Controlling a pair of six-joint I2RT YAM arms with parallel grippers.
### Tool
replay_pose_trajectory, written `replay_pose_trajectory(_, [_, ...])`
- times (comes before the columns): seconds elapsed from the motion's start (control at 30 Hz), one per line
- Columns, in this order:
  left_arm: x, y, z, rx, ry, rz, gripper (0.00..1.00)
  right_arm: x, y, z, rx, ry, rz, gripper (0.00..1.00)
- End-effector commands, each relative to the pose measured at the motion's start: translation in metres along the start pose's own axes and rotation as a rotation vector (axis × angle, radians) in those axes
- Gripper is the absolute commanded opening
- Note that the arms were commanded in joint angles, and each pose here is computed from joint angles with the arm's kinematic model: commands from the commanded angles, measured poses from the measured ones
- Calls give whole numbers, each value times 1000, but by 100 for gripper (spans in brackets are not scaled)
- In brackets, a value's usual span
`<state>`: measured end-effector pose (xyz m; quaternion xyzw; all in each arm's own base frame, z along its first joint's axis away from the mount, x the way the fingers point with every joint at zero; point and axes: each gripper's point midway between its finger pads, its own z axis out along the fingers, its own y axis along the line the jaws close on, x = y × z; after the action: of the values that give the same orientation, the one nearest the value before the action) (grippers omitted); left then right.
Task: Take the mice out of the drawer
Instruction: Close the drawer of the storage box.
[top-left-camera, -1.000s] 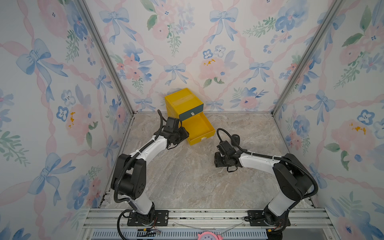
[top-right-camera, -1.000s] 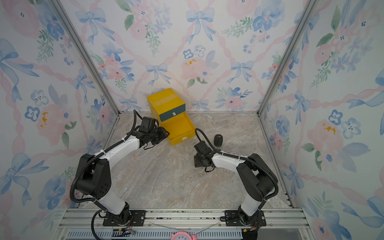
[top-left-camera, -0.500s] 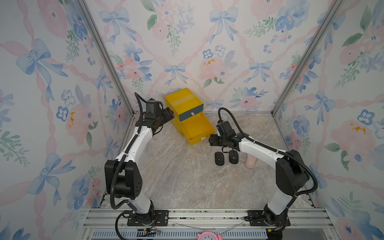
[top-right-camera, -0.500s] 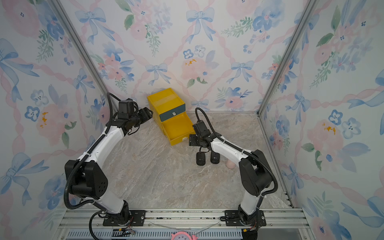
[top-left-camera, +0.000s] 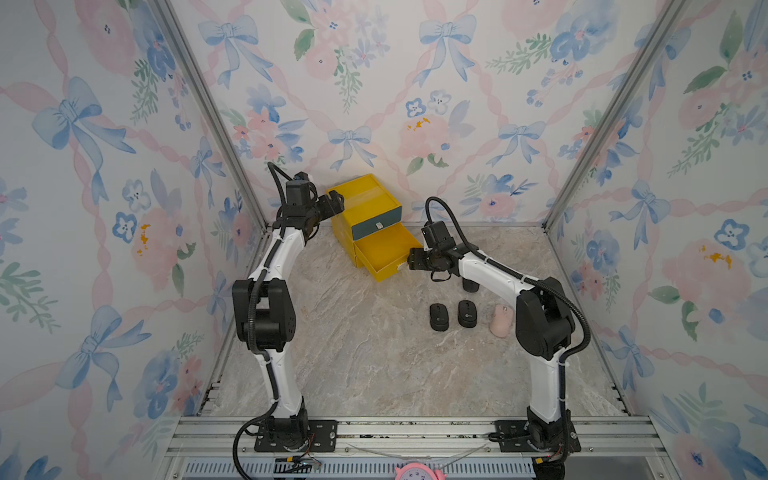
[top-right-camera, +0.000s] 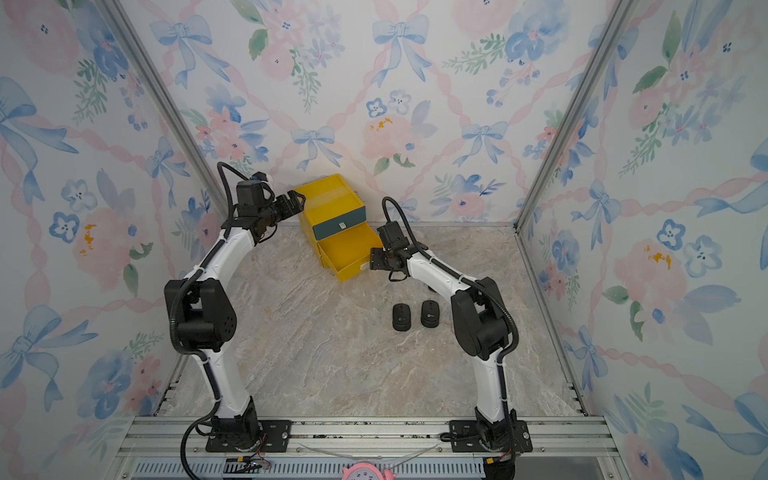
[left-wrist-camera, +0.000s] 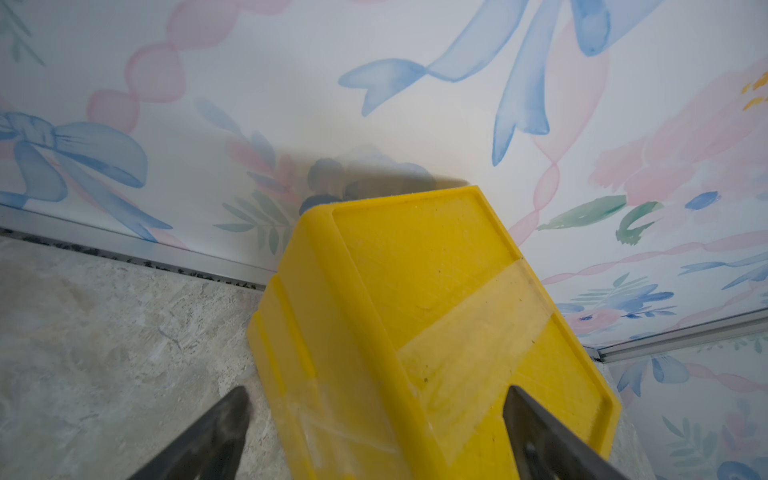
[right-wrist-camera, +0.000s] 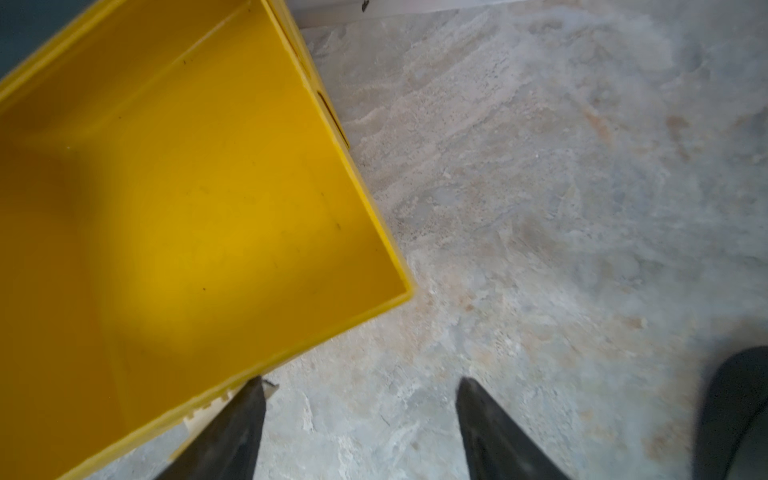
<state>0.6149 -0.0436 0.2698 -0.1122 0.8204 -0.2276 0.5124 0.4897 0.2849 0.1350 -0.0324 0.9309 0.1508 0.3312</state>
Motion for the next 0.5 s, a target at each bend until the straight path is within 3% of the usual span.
replay_pose_trajectory(0.0, [-29,-15,6,86,-69,78,98,-22,4,0,-16,-42,-7,74])
replay_pose_trajectory(0.2, [-50,-2,36,143,-110,67,98,-28,11,9,-37,-37,-7,74])
replay_pose_trajectory(0.47, [-32,-15,73,314,-37,20,98,-40,22,25,-61,-42,-14,74])
